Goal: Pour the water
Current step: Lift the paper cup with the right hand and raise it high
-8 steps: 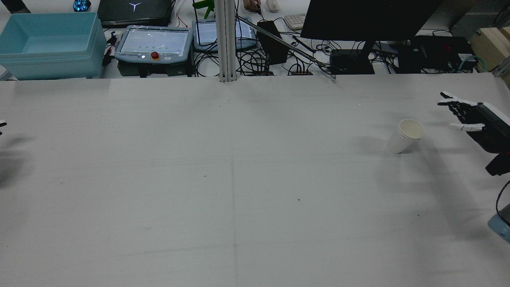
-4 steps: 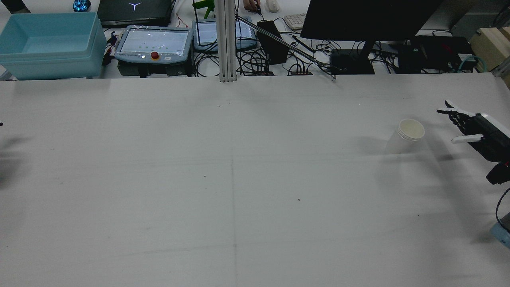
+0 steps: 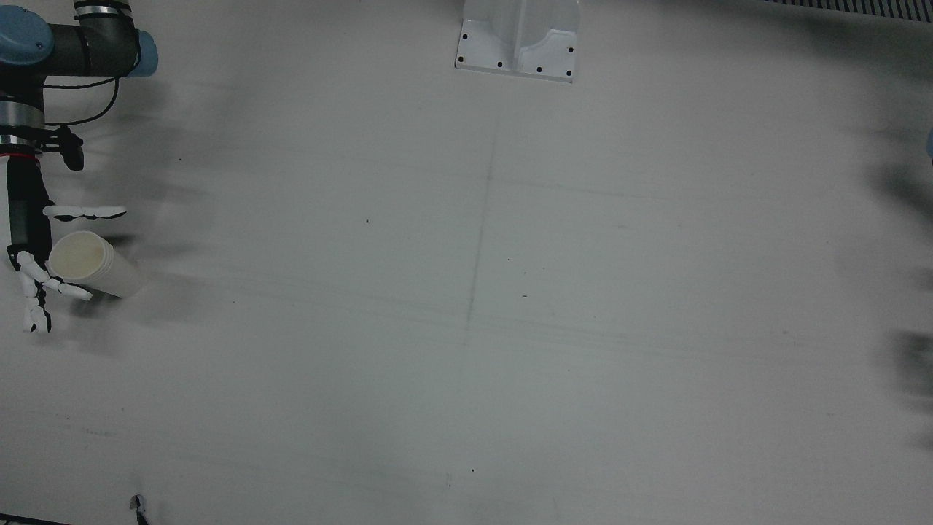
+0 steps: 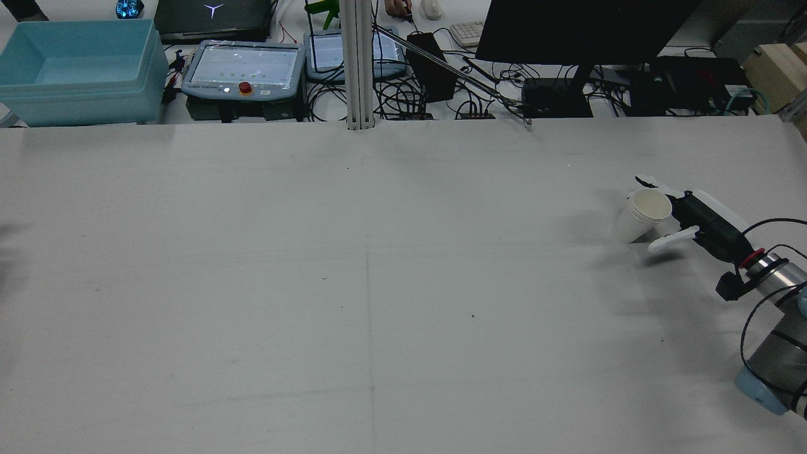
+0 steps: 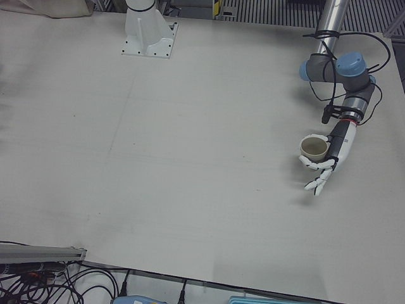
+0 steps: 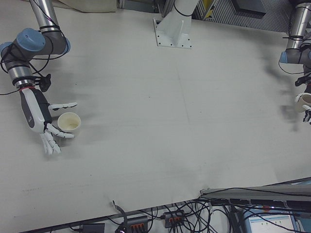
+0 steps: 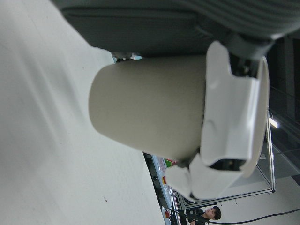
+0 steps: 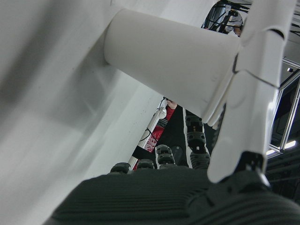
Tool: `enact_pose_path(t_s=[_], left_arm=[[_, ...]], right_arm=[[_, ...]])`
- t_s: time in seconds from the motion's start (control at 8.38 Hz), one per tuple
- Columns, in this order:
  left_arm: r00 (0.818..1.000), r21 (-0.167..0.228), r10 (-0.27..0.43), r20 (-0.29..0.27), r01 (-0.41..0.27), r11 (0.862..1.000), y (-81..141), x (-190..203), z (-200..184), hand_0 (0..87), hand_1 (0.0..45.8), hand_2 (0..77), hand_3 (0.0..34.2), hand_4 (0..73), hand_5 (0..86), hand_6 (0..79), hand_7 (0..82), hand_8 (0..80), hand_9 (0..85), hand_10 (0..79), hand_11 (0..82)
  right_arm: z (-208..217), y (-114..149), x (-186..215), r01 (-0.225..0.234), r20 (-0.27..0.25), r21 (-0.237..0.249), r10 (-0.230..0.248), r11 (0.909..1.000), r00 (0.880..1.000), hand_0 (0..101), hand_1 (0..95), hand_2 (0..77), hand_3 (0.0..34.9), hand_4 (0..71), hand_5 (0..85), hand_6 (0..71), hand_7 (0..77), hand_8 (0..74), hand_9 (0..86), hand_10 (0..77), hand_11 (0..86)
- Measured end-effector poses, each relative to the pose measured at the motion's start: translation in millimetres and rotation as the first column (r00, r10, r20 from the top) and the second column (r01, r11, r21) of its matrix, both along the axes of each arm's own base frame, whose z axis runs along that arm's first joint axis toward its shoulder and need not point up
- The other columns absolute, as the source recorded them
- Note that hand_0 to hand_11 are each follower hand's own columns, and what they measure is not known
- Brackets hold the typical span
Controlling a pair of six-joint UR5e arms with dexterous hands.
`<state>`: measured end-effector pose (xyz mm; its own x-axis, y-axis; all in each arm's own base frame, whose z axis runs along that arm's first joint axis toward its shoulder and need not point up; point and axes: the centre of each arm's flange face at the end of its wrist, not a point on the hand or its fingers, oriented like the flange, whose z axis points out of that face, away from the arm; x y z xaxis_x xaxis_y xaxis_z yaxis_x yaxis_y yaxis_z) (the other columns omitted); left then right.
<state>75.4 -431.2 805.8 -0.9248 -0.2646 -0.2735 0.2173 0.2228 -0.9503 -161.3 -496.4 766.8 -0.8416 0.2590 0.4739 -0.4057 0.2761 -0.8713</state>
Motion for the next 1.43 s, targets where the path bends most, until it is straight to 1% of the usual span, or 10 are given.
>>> enact_pose_path(t_s=[0.24, 0.36, 0.48, 0.6, 0.72, 0.83, 0.95, 1.19, 1.31, 1.43], left_arm=[[1.000, -0.001, -0.009, 0.000, 0.009, 1.000, 0.2, -0.8, 1.0, 68.4, 16.9, 44.2, 0.3, 55.1, 36.5, 16.4, 15.3, 6.0, 6.0, 8.7, 14.7], [1.000, 0.000, -0.013, 0.002, 0.013, 1.000, 0.6, -1.3, 2.3, 68.1, 16.9, 44.2, 0.3, 55.1, 36.5, 16.4, 15.3, 6.0, 6.0, 8.7, 14.7], [1.000, 0.001, -0.018, 0.005, 0.018, 1.000, 0.9, -1.9, 3.6, 68.1, 16.9, 44.2, 0.3, 55.1, 37.1, 16.4, 15.3, 6.0, 6.0, 8.7, 14.7], [1.000, 0.001, -0.025, 0.006, 0.025, 1.000, 1.0, -2.7, 4.5, 68.1, 16.9, 44.2, 0.3, 55.1, 37.1, 16.4, 15.3, 6.0, 6.0, 8.7, 14.7], [1.000, 0.000, -0.030, 0.007, 0.030, 1.000, 1.0, -3.3, 5.0, 68.1, 16.9, 44.2, 0.3, 55.1, 37.1, 17.5, 15.3, 6.0, 6.0, 8.2, 15.3], [0.999, -0.001, -0.031, 0.009, 0.031, 1.000, 1.1, -3.6, 5.3, 68.3, 15.8, 45.3, 0.2, 55.1, 37.1, 17.5, 15.3, 6.0, 6.0, 9.3, 15.8], [0.999, -0.004, -0.032, 0.009, 0.032, 0.999, 1.3, -3.8, 5.6, 68.3, 15.8, 45.3, 0.2, 55.1, 37.1, 17.5, 15.3, 6.0, 6.0, 9.3, 15.8], [1.000, -0.010, -0.028, 0.006, 0.028, 1.000, -0.7, -2.1, -0.2, 67.0, 15.8, 45.3, 0.1, 54.5, 37.1, 17.5, 15.3, 6.0, 6.0, 9.3, 15.8], [1.000, -0.012, -0.022, 0.008, 0.022, 1.000, -5.6, 1.7, -15.1, 67.0, 15.3, 45.3, 0.3, 54.5, 37.1, 18.5, 15.3, 6.0, 6.0, 9.3, 15.8], [1.000, -0.009, -0.012, 0.008, 0.012, 1.000, -10.9, 6.3, -36.1, 67.0, 15.3, 45.3, 0.3, 54.5, 37.1, 18.5, 15.3, 6.0, 6.0, 9.3, 15.8]], right_arm=[[-10.8, 6.5, -28.7, -0.018, 0.005, 0.002, 0.018, 0.9998, 1.000, 56, 20.2, 1.1, 0.0, 12.0, 19.1, 5.4, 8.7, 0.5, 0.5, 0.5, 0.5], [-17.6, 8.0, -47.7, -0.017, 0.001, -0.009, 0.017, 0.9998, 1.000, 56, 26.2, 12.0, 0.0, 12.0, 19.6, 5.4, 8.7, 0.5, 0.5, 0.0, 0.5], [-24.9, 7.0, -64.3, -0.009, -0.003, -0.016, 0.009, 0.9998, 1.000, 68, 32.7, 19.1, 0.0, 15.3, 26.2, 16.4, 27.3, 0.5, 0.5, 0.5, 0.5], [-32.5, 4.8, -76.0, -0.006, -0.004, -0.019, 0.006, 0.9998, 1.000, 68, 32.7, 19.1, 0.0, 15.3, 26.2, 16.4, 27.3, 0.5, 0.5, 0.5, 0.5], [-43.2, 1.2, -80.2, -0.013, 0.004, -0.011, 0.013, 0.9999, 1.000, 78, 31.1, 21.8, 0.0, 27.8, 36.5, 17.5, 30.5, 7.6, 15.3, 3.8, 9.8], [-54.1, -1.3, -78.9, -0.020, 0.014, -0.001, 0.020, 0.9998, 1.000, 80, 34.9, 26.7, 0.0, 25.1, 44.2, 26.7, 40.9, 18.5, 26.7, 10.4, 18.5], [-67.3, -1.8, -75.0, -0.027, 0.018, 0.002, 0.027, 0.9996, 0.999, 80, 32.7, 40.4, 0.0, 25.6, 51.3, 41.5, 55.1, 36.5, 43.6, 24.5, 32.2], [-100.1, 0.6, -60.4, -0.042, 0.044, -0.003, 0.042, 0.9991, 0.998, 81, 30.5, 44.2, 0.2, 27.8, 51.3, 44.7, 55.6, 40.9, 45.3, 40.4, 52.9], [-112.3, -0.6, -50.9, -0.049, 0.100, -0.024, 0.052, 0.9985, 0.994, 81, 26.7, 49.1, 1.0, 27.8, 51.3, 50.2, 55.1, 44.2, 48.0, 43.1, 63.8], [-120.2, -5.1, -41.2, -0.054, 0.171, -0.076, 0.066, 0.9956, 0.983, 81, 26.7, 49.1, 1.0, 27.8, 51.3, 50.2, 55.1, 44.2, 48.0, 43.1, 63.8]])
